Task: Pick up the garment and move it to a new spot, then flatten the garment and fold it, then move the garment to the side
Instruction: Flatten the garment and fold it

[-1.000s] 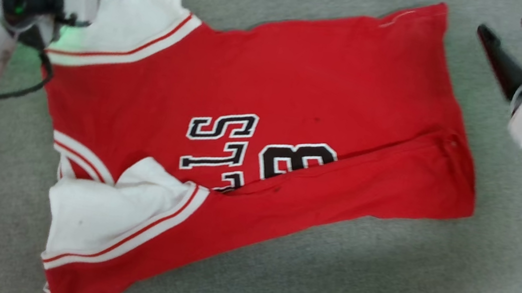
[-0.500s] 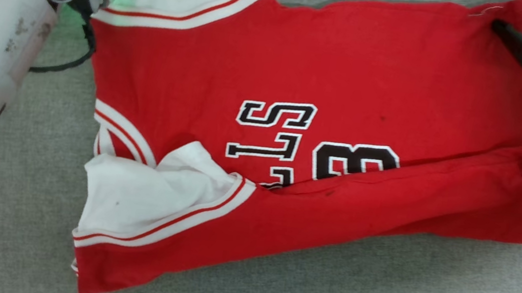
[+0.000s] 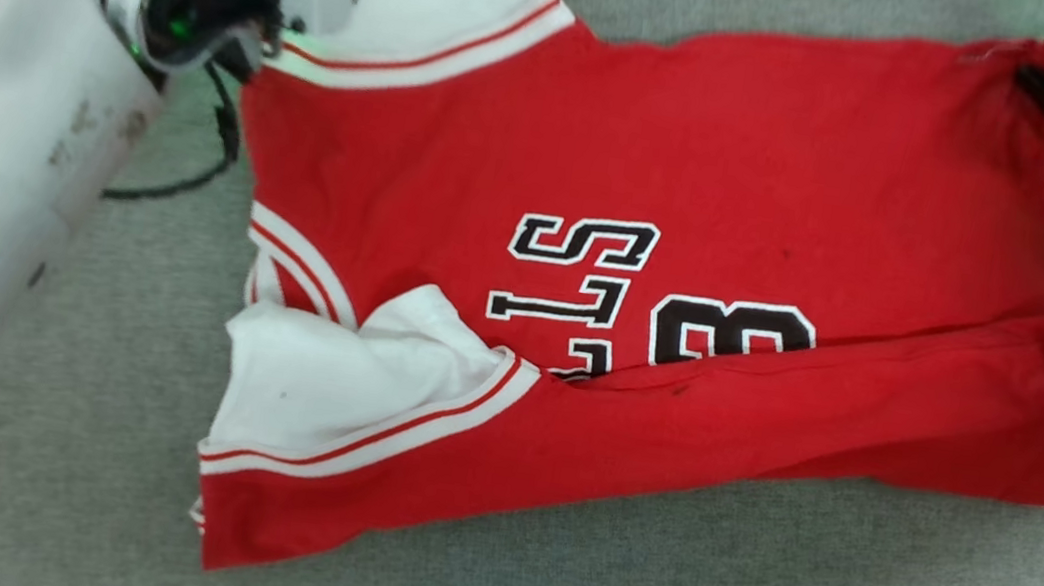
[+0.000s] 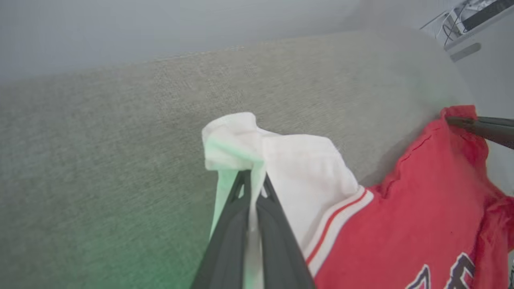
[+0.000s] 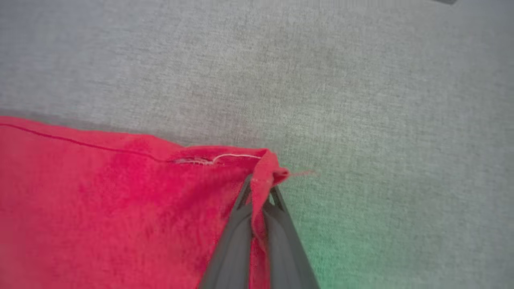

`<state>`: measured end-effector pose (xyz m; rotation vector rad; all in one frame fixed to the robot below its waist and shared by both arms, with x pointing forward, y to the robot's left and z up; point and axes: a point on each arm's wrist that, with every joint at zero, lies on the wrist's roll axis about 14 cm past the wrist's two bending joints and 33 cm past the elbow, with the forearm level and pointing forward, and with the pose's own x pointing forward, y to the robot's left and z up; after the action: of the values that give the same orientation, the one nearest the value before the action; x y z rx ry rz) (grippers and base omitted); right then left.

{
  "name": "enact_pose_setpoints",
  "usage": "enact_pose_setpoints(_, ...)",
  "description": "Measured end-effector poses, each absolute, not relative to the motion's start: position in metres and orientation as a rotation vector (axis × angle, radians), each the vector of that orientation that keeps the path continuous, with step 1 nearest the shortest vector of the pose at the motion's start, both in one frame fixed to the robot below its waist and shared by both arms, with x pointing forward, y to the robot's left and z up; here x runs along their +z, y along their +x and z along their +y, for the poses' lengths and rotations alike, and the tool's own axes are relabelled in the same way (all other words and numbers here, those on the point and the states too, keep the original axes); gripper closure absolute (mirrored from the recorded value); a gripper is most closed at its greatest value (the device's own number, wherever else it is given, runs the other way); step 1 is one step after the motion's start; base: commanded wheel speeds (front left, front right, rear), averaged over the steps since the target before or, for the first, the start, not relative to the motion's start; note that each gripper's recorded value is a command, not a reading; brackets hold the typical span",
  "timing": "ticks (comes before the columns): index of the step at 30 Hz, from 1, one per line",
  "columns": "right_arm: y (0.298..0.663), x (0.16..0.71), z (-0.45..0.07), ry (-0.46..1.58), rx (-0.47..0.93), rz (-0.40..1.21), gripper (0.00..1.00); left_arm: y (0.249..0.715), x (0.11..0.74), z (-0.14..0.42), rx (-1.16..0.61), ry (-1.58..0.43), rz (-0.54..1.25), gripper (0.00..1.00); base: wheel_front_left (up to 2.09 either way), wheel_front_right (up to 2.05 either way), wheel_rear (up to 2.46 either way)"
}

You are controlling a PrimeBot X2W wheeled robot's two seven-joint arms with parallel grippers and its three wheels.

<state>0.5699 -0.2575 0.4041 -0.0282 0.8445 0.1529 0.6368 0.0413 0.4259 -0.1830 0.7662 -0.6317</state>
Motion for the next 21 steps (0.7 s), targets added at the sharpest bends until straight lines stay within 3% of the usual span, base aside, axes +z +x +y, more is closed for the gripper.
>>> enact_pose_setpoints(7,0.543,0.441,-0.251,-0.003,0.224,0.696,1.00,0.610,0.491,0.050,-0.677,-0.264,0.559,1.00,0.00,0.00,0.00)
enact_pose_setpoints(14,0.486,0.463,-0.240,0.019,0.337,0.652,1.00,0.537,0.528,0.064,-0.773,-0.269,0.433,1.00,0.00,0.00,0.00)
enact_pose_setpoints(21,0.441,0.459,-0.244,0.010,0.381,0.690,1.00,0.463,0.522,0.098,-0.763,-0.322,0.407,1.00,0.00,0.00,0.00)
